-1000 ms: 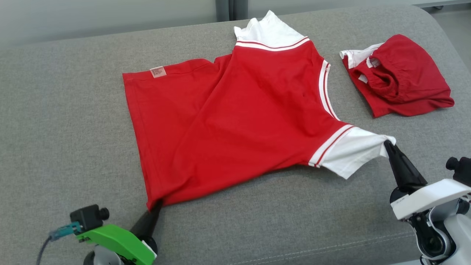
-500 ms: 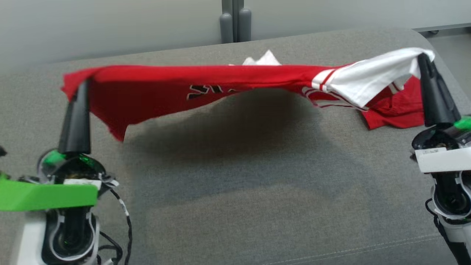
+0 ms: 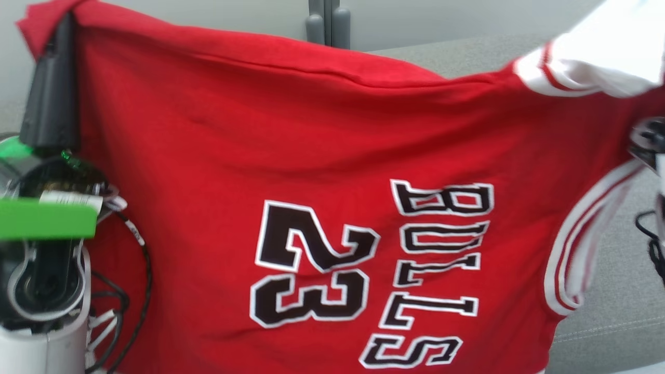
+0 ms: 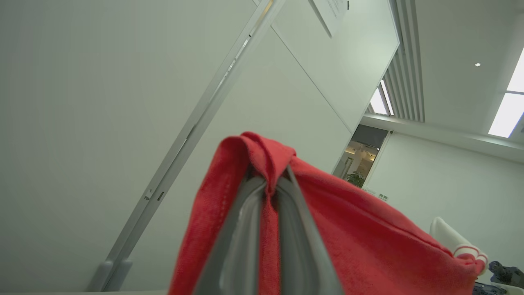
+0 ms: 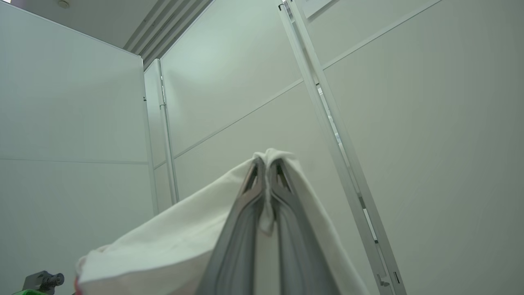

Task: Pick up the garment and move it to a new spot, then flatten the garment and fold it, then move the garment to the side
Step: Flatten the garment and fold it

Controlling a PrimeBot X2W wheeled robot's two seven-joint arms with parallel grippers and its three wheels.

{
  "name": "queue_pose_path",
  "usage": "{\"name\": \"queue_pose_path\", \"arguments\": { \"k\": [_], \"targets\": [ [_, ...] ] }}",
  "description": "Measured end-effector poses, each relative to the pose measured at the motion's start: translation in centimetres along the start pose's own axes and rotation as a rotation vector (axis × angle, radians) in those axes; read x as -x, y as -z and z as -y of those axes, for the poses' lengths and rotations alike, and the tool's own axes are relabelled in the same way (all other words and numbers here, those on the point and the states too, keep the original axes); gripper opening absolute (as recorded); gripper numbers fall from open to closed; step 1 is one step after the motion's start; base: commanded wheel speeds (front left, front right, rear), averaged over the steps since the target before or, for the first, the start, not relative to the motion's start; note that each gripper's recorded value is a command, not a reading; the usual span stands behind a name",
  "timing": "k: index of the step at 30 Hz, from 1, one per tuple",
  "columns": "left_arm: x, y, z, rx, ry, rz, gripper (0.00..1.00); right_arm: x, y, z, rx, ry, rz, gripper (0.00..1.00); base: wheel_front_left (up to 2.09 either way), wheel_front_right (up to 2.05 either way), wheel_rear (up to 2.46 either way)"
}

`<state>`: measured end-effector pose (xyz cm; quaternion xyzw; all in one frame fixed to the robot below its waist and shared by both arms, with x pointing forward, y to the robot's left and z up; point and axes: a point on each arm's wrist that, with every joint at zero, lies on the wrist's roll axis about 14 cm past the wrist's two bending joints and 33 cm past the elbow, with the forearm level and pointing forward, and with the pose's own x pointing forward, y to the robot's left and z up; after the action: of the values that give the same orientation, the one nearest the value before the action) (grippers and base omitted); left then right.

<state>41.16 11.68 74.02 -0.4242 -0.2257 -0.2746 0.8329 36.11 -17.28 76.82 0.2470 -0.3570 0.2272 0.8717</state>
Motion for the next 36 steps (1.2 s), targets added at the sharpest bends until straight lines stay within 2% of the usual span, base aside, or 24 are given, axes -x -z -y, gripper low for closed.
{"name": "queue_pose_path", "arguments": {
  "k": [2,4,6,9,11,13,15,18,19,20,24,26,29,32,36],
  "targets": [
    [-0.4,1.8,-3.0,-0.015,-0.095,-0.079,0.0,-1.0,2.8,0.8,-0.025,0.021,-0.088,0.0,0.0,0.0,0.0],
    [-0.9,2.0,-6.1,-0.089,-0.176,-0.12,0.0,-2.8,5.1,1.5,-0.035,0.039,-0.145,0.0,0.0,0.0,0.0],
    [-2.5,0.0,-7.9,-0.165,-0.216,-0.075,0.0,-5.9,4.8,1.8,0.001,0.039,-0.102,0.0,0.0,0.0,0.0],
    [-7.0,-3.8,-5.2,-0.196,-0.106,0.057,0.0,-10.8,-1.3,0.6,0.002,0.005,0.151,0.0,0.0,0.0,0.0],
    [-9.0,-5.1,-3.2,-0.198,-0.036,0.106,0.0,-12.2,-3.8,-0.3,0.02,-0.04,0.232,0.0,0.0,0.0,0.0],
    [-9.5,-5.2,-3.3,-0.198,-0.036,0.103,0.0,-12.4,-3.1,-0.1,0.032,-0.043,0.205,0.0,0.0,0.0,0.0],
    [-9.1,-3.2,-5.0,-0.192,-0.08,0.026,0.0,-11.7,-0.3,0.6,0.025,-0.023,0.108,0.0,0.0,0.0,0.0],
    [-6.4,2.0,-9.4,-0.151,-0.204,-0.146,0.0,-8.4,5.9,3.4,-0.013,0.073,-0.105,0.0,0.0,0.0,0.0],
    [-6.4,2.0,-9.4,-0.151,-0.204,-0.146,0.0,-8.4,5.9,3.4,-0.013,0.073,-0.105,0.0,0.0,0.0,0.0],
    [-4.7,4.2,-11.4,-0.13,-0.266,-0.214,0.0,-6.3,8.4,4.7,-0.037,0.13,-0.188,0.0,0.0,0.0,0.0],
    [4.7,12.8,-17.4,-0.049,-0.51,-0.518,0.0,4.2,16.8,8.3,-0.194,0.39,-0.466,0.0,0.0,0.0,0.0],
    [10.5,16.7,-18.9,-0.03,-0.599,-0.699,0.0,9.4,19.6,8.9,-0.281,0.526,-0.558,0.0,0.0,0.0,0.0],
    [17.9,19.7,-20.3,0.003,-0.721,-0.868,0.0,15.7,22.3,8.7,-0.363,0.679,-0.657,0.0,0.0,0.0,0.0],
    [20.9,20.1,-21.2,0.011,-0.797,-0.88,0.0,18.6,22.8,8.0,-0.388,0.722,-0.692,0.0,0.0,0.0,0.0],
    [19.7,19.4,-21.6,0.04,-0.82,-0.741,0.0,17.6,22.0,7.2,-0.417,0.665,-0.639,0.0,0.0,0.0,0.0]
  ]
}}
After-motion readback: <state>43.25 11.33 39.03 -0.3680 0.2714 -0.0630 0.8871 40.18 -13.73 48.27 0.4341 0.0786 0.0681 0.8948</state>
